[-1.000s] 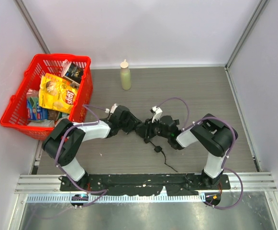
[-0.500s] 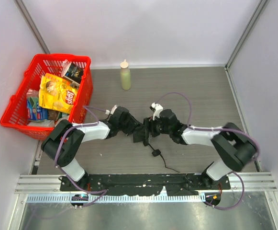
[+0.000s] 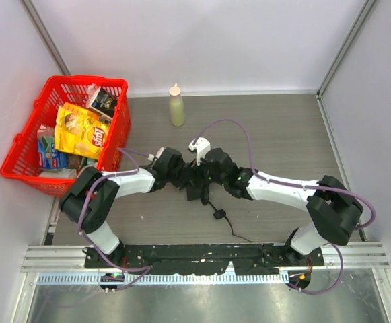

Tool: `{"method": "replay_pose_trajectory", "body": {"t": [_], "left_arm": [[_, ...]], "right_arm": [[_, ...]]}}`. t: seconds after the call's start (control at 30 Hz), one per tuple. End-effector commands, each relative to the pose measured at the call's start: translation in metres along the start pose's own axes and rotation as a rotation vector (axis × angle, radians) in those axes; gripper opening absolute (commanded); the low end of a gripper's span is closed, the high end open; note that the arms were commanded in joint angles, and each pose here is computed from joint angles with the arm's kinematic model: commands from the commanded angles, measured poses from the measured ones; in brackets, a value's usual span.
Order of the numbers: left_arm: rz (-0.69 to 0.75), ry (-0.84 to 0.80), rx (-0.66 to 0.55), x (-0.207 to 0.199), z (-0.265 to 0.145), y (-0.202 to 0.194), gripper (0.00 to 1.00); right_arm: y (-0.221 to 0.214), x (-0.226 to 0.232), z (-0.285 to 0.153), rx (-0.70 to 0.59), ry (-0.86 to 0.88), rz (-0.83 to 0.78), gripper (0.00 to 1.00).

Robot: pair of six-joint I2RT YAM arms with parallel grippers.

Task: Put away the umbrella

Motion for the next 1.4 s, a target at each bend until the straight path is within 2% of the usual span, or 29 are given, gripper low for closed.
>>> {"method": "replay_pose_trajectory", "body": {"t": [0.0, 0.2, 0.37, 0.47, 0.57, 0.63, 0.7, 0.73, 0.77, 0.8, 0.83, 0.9, 0.93, 1.0, 1.1, 1.17, 1.37], "left_arm": [[0.033, 0.392, 0.038, 0.073, 0.002, -0.006, 0.0], [0.024, 0.399, 0.044, 0.073, 0.005, -0.007, 0.0], [0.001, 0.391, 0.085, 0.072, 0.001, -0.011, 0.0], [-0.016, 0.4, 0.102, 0.072, 0.0, -0.013, 0.0], [-0.041, 0.408, 0.121, 0.072, 0.001, -0.014, 0.0], [-0.039, 0.411, 0.119, 0.072, 0.0, -0.014, 0.0], [-0.036, 0.414, 0.11, 0.07, -0.001, -0.013, 0.0], [-0.033, 0.411, 0.104, 0.07, -0.001, -0.012, 0.0], [-0.028, 0.407, 0.098, 0.07, -0.002, -0.012, 0.0], [-0.021, 0.405, 0.091, 0.07, -0.002, -0.012, 0.0], [-0.006, 0.398, 0.082, 0.068, -0.003, -0.011, 0.0], [0.026, 0.383, 0.066, 0.065, -0.004, -0.01, 0.0], [0.045, 0.375, 0.063, 0.065, -0.005, -0.01, 0.05], [0.091, 0.363, -0.003, 0.064, -0.008, -0.005, 0.27], [0.126, 0.332, -0.048, 0.064, -0.011, -0.002, 0.46], [0.149, 0.324, -0.065, 0.063, -0.013, -0.002, 0.54], [0.177, 0.327, -0.082, 0.063, -0.012, -0.003, 0.64]], "right_arm": [[-0.025, 0.011, 0.01, 0.04, -0.026, -0.127, 0.74], [-0.059, 0.02, 0.012, 0.022, 0.009, -0.181, 0.74], [-0.079, 0.016, 0.022, 0.025, -0.104, -0.206, 0.75], [-0.075, 0.024, 0.031, 0.008, -0.171, -0.251, 0.75], [-0.082, 0.025, 0.046, 0.048, -0.245, -0.296, 0.72], [-0.09, 0.023, 0.054, 0.077, -0.298, -0.309, 0.66], [-0.094, 0.023, 0.057, 0.076, -0.311, -0.287, 0.5], [-0.097, 0.023, 0.056, 0.073, -0.311, -0.277, 0.31], [-0.097, 0.024, 0.056, 0.06, -0.304, -0.257, 0.24], [-0.099, 0.025, 0.055, 0.054, -0.291, -0.236, 0.08], [-0.097, 0.026, 0.054, 0.04, -0.279, -0.223, 0.01], [-0.095, 0.027, 0.048, 0.014, -0.223, -0.186, 0.01], [-0.098, 0.03, 0.045, 0.005, -0.176, -0.129, 0.01], [-0.094, 0.028, 0.038, -0.026, -0.091, -0.043, 0.0], [-0.08, 0.018, 0.027, -0.092, 0.01, 0.071, 0.01], [-0.076, 0.014, 0.02, -0.125, 0.102, 0.146, 0.01], [-0.057, -0.006, 0.008, -0.233, 0.307, 0.376, 0.01]]}}
Point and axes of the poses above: each gripper's point midway between its finger pads, its own z axis out along the fingers, its own x axis along the line the jaws close on, y = z × x, the point moved 10 cm from there along -z, back along the fingers, and after that the axes turned 7 degrees about -z, right-handed, at the moved point
